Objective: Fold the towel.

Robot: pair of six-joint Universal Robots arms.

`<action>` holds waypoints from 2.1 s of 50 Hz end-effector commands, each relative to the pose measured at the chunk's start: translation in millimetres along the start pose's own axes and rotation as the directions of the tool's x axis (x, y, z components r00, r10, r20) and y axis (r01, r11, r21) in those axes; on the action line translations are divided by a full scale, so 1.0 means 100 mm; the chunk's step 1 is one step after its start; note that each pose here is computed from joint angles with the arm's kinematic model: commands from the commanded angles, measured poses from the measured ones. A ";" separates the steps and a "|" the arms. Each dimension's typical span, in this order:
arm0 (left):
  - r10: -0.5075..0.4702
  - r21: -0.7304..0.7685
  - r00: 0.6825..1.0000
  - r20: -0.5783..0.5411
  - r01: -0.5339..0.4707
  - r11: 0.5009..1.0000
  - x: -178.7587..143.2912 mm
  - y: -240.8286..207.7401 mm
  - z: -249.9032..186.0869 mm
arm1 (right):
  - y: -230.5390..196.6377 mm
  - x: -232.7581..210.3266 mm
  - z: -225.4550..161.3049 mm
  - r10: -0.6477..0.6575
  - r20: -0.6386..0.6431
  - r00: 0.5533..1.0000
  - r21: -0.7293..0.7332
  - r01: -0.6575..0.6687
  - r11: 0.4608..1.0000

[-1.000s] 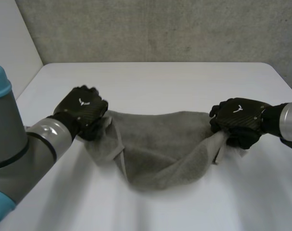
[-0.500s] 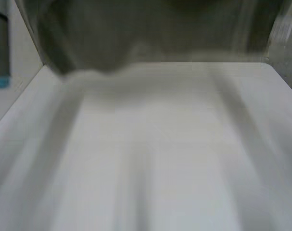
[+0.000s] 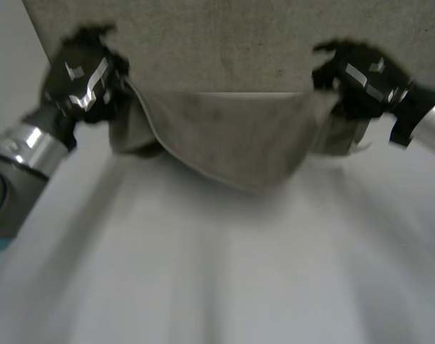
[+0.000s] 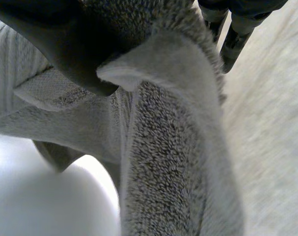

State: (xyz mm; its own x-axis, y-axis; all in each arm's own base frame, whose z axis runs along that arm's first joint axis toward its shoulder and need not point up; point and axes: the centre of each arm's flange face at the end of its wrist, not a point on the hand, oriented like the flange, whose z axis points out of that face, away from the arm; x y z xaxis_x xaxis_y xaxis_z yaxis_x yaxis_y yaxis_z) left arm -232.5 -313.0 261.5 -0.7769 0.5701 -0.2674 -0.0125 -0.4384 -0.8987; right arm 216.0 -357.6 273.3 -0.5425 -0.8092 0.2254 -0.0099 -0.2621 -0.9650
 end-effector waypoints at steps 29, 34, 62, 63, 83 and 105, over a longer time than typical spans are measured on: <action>0.031 -0.397 0.996 -0.079 -0.060 0.916 0.54 0.07 -0.48 | 0.69 -0.19 -0.25 -0.297 -0.186 0.937 -0.611 0.127 0.782; 0.072 -0.455 0.997 0.028 -0.052 0.889 0.53 -0.04 -0.54 | 0.62 -0.18 -0.29 -0.312 -0.273 0.910 -0.619 0.082 0.781; 0.040 -0.570 0.998 -0.043 -0.058 0.819 1.12 0.08 -0.87 | 0.13 -1.20 -0.76 -0.505 -0.469 0.725 -0.555 0.203 0.807; 0.036 -0.582 0.998 -0.047 -0.057 0.811 1.13 0.12 -0.88 | 0.13 -1.20 -0.76 -0.505 -0.469 0.725 -0.555 0.203 0.807; 0.148 -0.634 0.982 -0.115 -0.187 0.751 1.25 0.73 -0.80 | 0.60 -1.61 -1.04 -0.466 -0.350 0.812 -0.602 0.187 0.777; 0.219 -0.623 0.976 -0.016 -0.181 0.761 0.83 0.81 -0.42 | 0.73 -1.01 -0.21 -0.448 -0.341 0.827 -0.489 0.251 0.835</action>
State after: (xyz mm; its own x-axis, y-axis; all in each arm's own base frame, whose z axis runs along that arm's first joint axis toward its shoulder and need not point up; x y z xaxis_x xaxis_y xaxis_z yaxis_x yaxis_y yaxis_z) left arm -278.8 -256.4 125.0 -0.7184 0.5261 -0.4550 0.5490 0.0272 -0.8354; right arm 244.5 -250.9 134.1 -0.7041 -0.4112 0.5789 -0.6160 -0.0518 -0.7861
